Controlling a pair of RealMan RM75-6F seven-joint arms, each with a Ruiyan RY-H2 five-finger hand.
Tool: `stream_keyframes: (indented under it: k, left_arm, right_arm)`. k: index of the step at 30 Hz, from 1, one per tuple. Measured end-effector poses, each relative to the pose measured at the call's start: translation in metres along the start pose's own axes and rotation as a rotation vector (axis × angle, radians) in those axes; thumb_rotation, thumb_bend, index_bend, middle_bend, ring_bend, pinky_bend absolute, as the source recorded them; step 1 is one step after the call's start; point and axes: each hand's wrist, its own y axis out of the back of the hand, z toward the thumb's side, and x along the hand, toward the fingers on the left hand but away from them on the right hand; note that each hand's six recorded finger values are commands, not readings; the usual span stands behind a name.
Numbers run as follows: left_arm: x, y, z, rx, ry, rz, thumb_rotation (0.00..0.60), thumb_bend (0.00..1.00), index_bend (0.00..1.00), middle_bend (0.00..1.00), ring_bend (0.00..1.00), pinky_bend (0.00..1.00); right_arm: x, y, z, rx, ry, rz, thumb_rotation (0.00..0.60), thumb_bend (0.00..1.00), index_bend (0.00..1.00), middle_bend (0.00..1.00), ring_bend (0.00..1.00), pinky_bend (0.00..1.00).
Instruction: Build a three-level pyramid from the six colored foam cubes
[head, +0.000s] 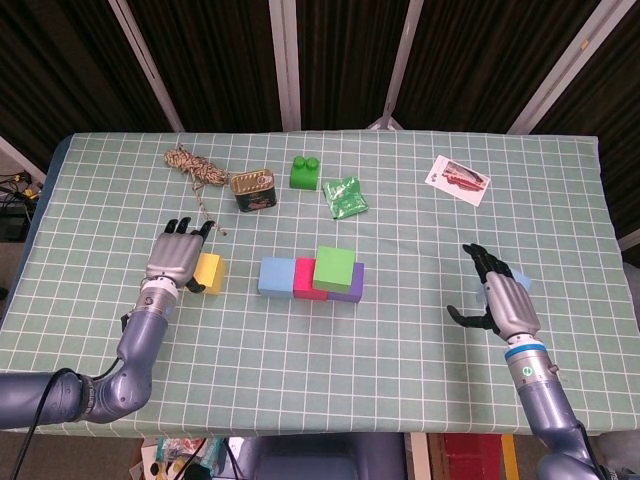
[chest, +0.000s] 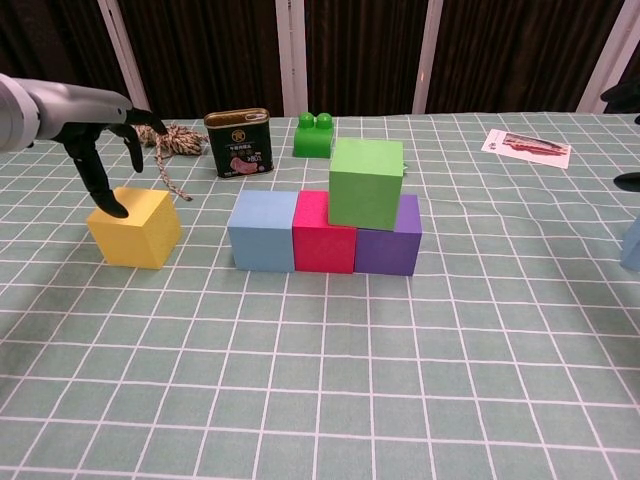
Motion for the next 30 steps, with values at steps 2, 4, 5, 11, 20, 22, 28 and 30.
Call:
stream_keyframes:
  k: [2,4,5,11,20,22,28,30]
  left_arm:
    - [0.003,-0.004,-0.001,0.019,-0.004,-0.001,0.600,0.18,0.00,0.25,0.00,0.04]
    - [0.005,-0.007,-0.002,0.031,-0.011,-0.008,0.600,0.18,0.00,0.23,0.00,0.04]
    - [0.005,-0.008,-0.002,0.035,-0.014,-0.011,0.600,0.18,0.00,0.22,0.00,0.04]
    - [0.006,-0.010,-0.004,0.051,-0.040,-0.013,0.600,0.18,0.00,0.21,0.00,0.04]
    - [0.005,-0.009,-0.011,0.109,-0.101,0.018,0.600,0.18,0.00,0.22,0.00,0.04]
    - [0.005,-0.012,-0.013,0.126,-0.119,0.017,0.600,0.18,0.00,0.23,0.00,0.04]
    - [0.009,-0.021,-0.019,0.156,-0.153,0.004,0.600,0.18,0.00,0.25,0.00,0.04]
    - [0.010,-0.023,-0.019,0.158,-0.160,0.001,0.600,0.18,0.00,0.26,0.00,0.04]
  right_arm:
    - [0.000,0.000,-0.001,0.000,-0.002,-0.001,0.600,0.31,0.00,0.00,0.00,0.00]
    - [0.000,0.000,-0.001,0.002,-0.003,-0.002,0.600,0.31,0.00,0.00,0.00,0.00]
    - [0.000,0.000,-0.001,0.002,-0.003,-0.001,0.600,0.31,0.00,0.00,0.00,0.00]
    - [-0.001,-0.001,-0.002,0.007,-0.008,0.002,0.600,0.31,0.00,0.00,0.00,0.00]
    - [-0.001,-0.003,-0.002,0.016,-0.007,0.003,0.600,0.31,0.00,0.00,0.00,0.00]
    - [-0.001,-0.004,-0.002,0.018,-0.007,0.003,0.600,0.31,0.00,0.00,0.00,0.00]
    - [-0.001,-0.005,-0.002,0.024,-0.009,0.003,0.600,0.31,0.00,0.00,0.00,0.00]
    - [-0.001,-0.005,-0.002,0.025,-0.010,0.003,0.600,0.31,0.00,0.00,0.00,0.00]
